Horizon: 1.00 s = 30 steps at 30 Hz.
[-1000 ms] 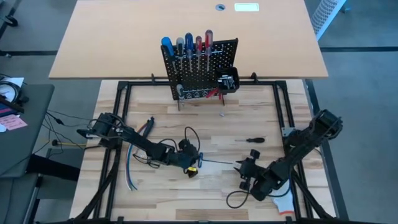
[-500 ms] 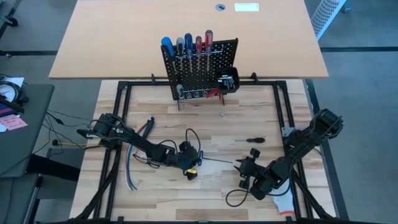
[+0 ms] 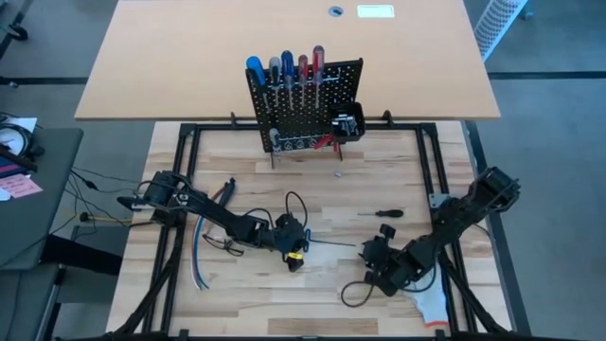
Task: Hang tools onto peg board
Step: Hang the pick tool on the pegboard
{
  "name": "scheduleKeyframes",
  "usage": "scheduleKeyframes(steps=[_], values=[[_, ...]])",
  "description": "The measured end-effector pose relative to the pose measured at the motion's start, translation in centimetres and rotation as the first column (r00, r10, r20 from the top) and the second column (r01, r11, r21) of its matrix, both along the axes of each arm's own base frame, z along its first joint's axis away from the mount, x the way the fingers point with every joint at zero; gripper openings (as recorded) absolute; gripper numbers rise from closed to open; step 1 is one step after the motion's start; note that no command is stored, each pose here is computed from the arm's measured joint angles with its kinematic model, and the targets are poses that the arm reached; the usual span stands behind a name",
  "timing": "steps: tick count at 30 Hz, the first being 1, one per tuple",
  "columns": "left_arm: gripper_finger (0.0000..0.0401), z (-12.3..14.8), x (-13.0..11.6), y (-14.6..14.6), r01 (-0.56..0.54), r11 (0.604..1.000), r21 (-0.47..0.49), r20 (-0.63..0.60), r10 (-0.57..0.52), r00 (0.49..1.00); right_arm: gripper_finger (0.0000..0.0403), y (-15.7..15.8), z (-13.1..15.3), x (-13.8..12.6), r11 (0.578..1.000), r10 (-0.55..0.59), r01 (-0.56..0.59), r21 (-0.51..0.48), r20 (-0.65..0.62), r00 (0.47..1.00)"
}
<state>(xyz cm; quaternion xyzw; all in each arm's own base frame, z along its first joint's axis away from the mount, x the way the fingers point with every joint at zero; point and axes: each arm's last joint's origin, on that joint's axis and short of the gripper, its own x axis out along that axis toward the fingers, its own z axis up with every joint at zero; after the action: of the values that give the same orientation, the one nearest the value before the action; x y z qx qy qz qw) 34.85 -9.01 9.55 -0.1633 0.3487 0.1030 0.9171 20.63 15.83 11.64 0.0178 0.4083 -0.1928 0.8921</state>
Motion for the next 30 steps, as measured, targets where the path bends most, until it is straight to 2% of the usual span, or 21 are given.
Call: scheduleKeyframes(steps=[3, 7, 15, 22, 30], values=[[0.0000, 0.0, 0.0, 0.0, 0.001, 1.000, 0.000, -0.001, -0.001, 1.000, 0.0188, -1.1, -1.2, -0.2, 0.999, 0.020, -0.020, 0.028, -0.015, 1.000], [0.0000, 0.2, -0.1, -0.2, -0.003, 1.000, 0.030, 0.009, 0.003, 1.000, 0.0203, -1.5, -2.0, -0.4, 0.997, 0.064, -0.065, 0.032, 0.025, 0.998], [0.0000, 2.2, -0.4, -0.1, 0.002, 0.996, 0.085, 0.042, -0.006, 0.999, 0.0189, -1.6, -2.1, -0.4, 0.997, 0.073, -0.074, 0.038, 0.031, 0.997], [0.0000, 2.1, -0.3, 1.2, 0.000, 0.992, 0.127, 0.004, 0.000, 1.000, 0.0177, -1.8, -2.2, -0.3, 0.996, 0.073, -0.074, 0.044, 0.024, 0.997], [0.0000, 2.0, -0.4, 0.9, 0.007, 0.985, 0.174, 0.000, -0.007, 1.000, 0.0175, -1.7, -2.2, -0.2, 0.994, 0.112, -0.112, 0.019, 0.020, 0.994]])
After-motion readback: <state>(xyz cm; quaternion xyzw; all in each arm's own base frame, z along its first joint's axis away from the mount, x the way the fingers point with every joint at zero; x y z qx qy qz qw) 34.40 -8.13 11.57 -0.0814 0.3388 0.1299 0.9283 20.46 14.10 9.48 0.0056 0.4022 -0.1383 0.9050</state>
